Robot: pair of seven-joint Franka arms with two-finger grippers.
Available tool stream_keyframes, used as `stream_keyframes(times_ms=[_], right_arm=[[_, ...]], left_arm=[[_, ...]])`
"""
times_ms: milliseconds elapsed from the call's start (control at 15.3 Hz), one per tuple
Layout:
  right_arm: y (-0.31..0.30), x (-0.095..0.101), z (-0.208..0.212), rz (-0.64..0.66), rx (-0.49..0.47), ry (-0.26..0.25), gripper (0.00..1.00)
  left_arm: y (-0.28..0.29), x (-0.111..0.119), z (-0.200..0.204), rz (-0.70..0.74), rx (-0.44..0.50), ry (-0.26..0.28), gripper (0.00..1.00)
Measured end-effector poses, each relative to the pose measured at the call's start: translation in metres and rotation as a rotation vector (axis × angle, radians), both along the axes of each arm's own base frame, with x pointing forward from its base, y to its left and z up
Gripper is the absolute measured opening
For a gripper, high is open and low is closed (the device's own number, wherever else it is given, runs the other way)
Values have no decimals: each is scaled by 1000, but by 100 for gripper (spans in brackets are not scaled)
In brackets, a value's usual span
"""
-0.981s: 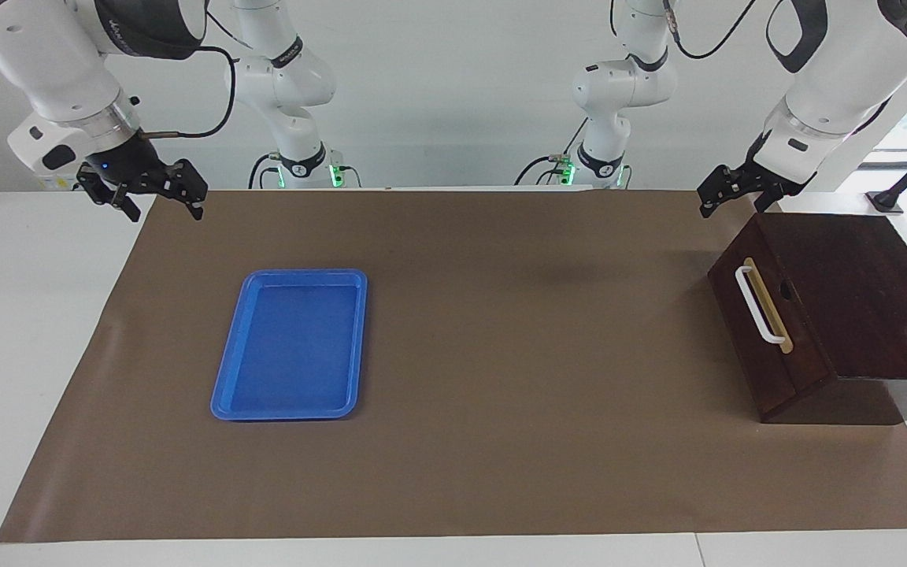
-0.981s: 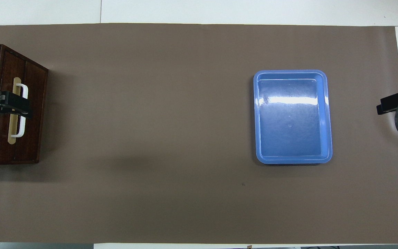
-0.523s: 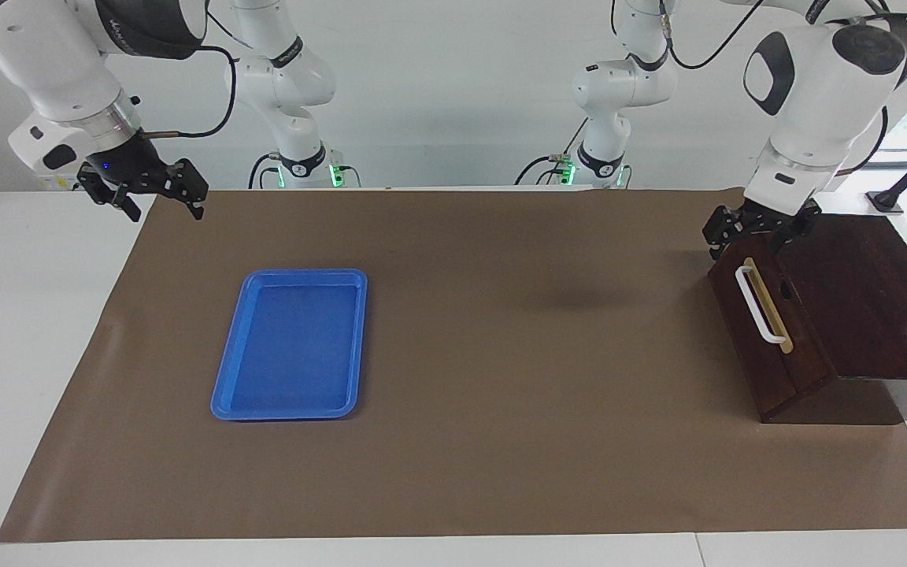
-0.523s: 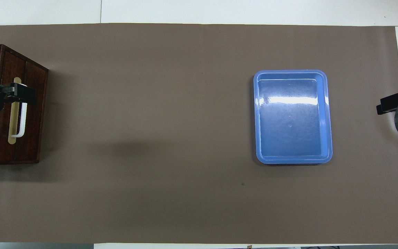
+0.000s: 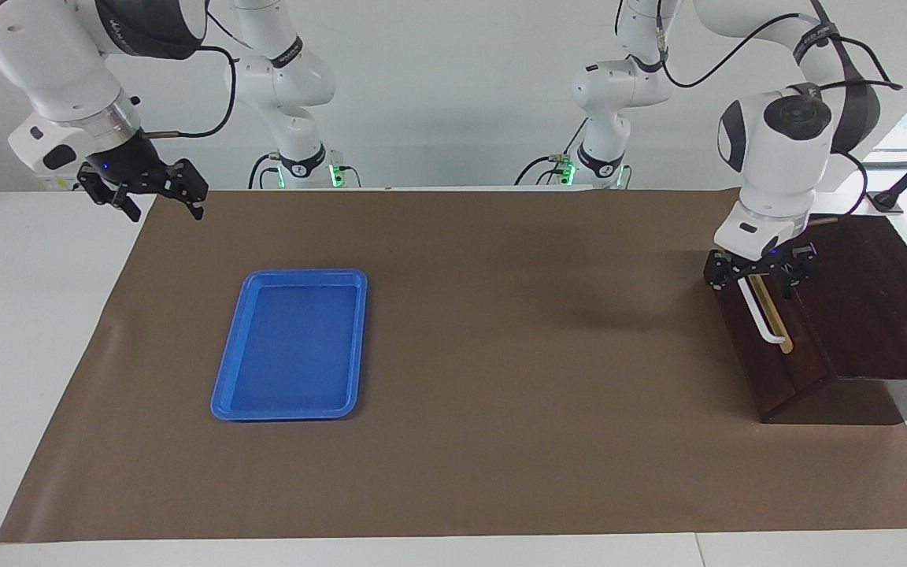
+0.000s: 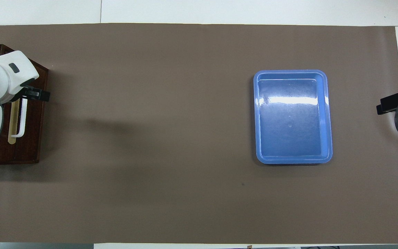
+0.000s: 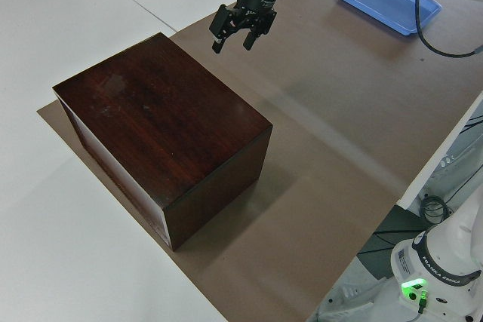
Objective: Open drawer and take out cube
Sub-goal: 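Pull the drawer handle outward with the left gripper to open it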
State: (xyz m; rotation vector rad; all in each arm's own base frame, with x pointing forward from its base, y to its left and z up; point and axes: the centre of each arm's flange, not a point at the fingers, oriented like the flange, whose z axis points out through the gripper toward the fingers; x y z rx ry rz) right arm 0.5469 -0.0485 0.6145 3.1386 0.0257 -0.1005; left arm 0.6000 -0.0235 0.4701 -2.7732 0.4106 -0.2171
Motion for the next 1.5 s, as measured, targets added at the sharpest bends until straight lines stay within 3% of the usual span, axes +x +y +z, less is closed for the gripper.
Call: stream_keyframes(times_ms=[392,1177,1504], right_arm=[[0,0,0,1,0,0,100],[0,0,0,1,0,0,100],[0,0,0,1,0,0,100]], left_arm=[[6,17,-35,-61,63,-8,100],[14,-5,-86,-61,70,92,100],[-17,-3,-88,-16,35,22,100]])
